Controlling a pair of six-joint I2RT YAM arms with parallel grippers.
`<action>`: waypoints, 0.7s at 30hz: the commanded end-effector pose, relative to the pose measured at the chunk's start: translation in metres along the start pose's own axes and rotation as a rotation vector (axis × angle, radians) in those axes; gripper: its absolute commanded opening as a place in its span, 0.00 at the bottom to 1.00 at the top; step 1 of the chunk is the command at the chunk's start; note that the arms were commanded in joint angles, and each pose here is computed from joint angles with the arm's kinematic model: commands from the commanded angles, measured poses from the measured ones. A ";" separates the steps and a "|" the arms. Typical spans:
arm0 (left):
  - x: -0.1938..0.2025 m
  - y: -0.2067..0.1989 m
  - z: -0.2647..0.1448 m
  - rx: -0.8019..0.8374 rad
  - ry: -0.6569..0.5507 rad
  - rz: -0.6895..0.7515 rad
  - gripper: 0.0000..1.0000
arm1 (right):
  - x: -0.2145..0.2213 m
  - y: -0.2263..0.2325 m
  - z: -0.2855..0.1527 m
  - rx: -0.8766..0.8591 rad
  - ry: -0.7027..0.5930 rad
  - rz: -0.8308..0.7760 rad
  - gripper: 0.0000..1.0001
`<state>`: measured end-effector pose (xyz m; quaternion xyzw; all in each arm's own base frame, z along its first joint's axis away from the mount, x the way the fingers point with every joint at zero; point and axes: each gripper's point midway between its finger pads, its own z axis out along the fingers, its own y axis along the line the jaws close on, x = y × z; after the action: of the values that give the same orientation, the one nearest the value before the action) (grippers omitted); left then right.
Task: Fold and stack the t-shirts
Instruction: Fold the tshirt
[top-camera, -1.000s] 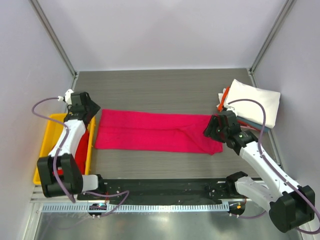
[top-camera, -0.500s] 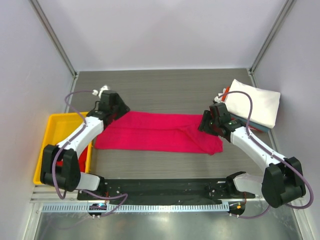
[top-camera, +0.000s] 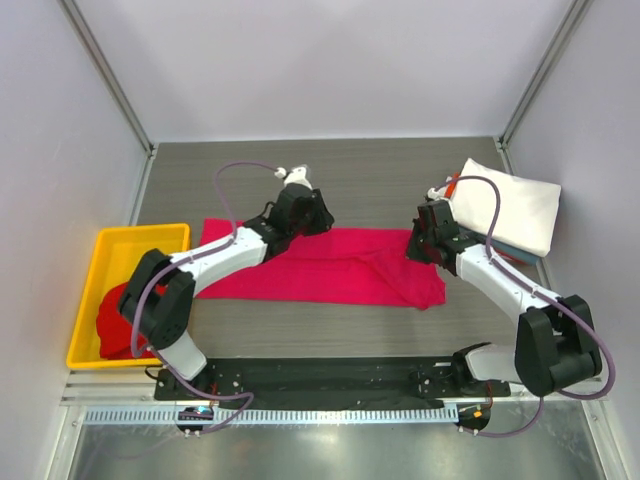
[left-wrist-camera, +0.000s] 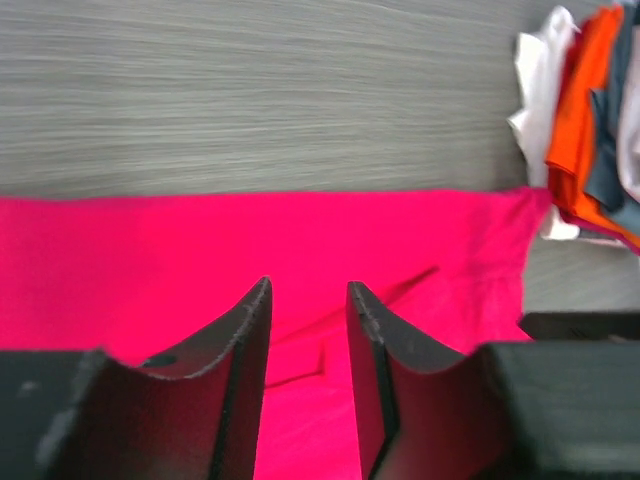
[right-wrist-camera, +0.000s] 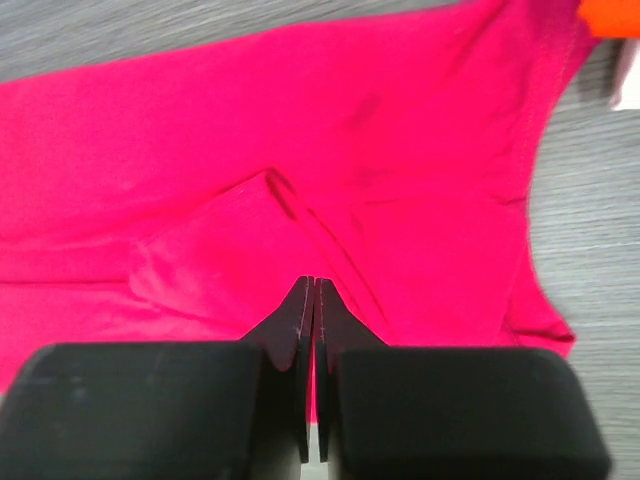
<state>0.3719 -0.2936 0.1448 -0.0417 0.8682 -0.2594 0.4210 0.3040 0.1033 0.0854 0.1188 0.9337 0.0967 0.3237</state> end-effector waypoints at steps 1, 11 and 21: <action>-0.015 -0.043 0.012 0.100 -0.063 0.050 0.33 | -0.034 0.004 0.002 -0.007 -0.088 0.022 0.01; 0.018 -0.064 0.051 0.140 0.055 0.012 0.23 | -0.034 0.009 0.030 -0.016 -0.048 0.031 0.01; 0.059 -0.068 0.082 0.136 0.224 0.000 0.11 | -0.030 0.021 0.062 -0.052 0.016 0.035 0.01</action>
<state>0.3912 -0.3908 0.0842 0.0063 0.8916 -0.2983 0.3406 0.3446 0.1112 0.0433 0.1288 0.9443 0.1015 0.2853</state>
